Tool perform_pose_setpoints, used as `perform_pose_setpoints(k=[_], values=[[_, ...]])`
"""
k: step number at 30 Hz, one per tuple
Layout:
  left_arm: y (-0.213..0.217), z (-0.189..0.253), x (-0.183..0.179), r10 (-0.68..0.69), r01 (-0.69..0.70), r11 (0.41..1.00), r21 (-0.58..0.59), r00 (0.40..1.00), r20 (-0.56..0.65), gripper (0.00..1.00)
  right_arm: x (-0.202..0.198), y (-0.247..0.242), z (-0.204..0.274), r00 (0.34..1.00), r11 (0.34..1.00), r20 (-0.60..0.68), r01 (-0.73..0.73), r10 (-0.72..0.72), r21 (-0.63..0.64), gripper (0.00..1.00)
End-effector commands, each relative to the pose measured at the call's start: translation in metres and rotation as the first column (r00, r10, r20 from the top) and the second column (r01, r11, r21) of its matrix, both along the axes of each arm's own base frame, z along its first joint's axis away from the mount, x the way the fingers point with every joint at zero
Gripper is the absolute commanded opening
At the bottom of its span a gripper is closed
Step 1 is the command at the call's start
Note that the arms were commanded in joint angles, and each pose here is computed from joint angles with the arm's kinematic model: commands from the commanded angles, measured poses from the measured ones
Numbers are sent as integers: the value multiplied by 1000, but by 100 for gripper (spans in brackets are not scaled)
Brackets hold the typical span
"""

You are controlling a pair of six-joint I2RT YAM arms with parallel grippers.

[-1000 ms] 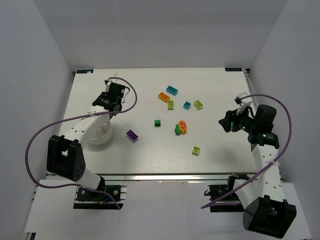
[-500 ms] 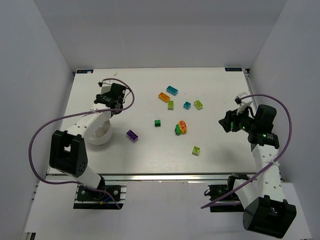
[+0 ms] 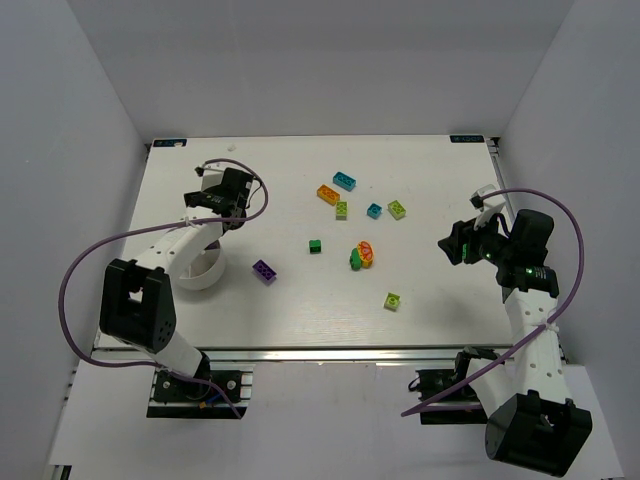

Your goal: Sort the legos into containers by color

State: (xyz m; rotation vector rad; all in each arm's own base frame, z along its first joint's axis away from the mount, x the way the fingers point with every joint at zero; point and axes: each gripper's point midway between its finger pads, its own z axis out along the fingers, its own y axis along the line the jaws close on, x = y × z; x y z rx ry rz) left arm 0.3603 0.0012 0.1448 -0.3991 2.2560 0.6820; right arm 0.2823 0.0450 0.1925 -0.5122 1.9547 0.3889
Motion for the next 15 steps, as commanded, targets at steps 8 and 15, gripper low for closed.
perform_pose_setpoints(k=[8, 15], values=[[-29, 55, 15, -130, 147, 982, -117, 981, 147, 0, -2, 4, 13, 998, 999, 41, -42, 42, -6, 63], [-163, 48, -15, -586, 620, 540, -569, 762, 275, 33, -5, 8, 12, 996, 997, 48, -74, 74, -7, 62]])
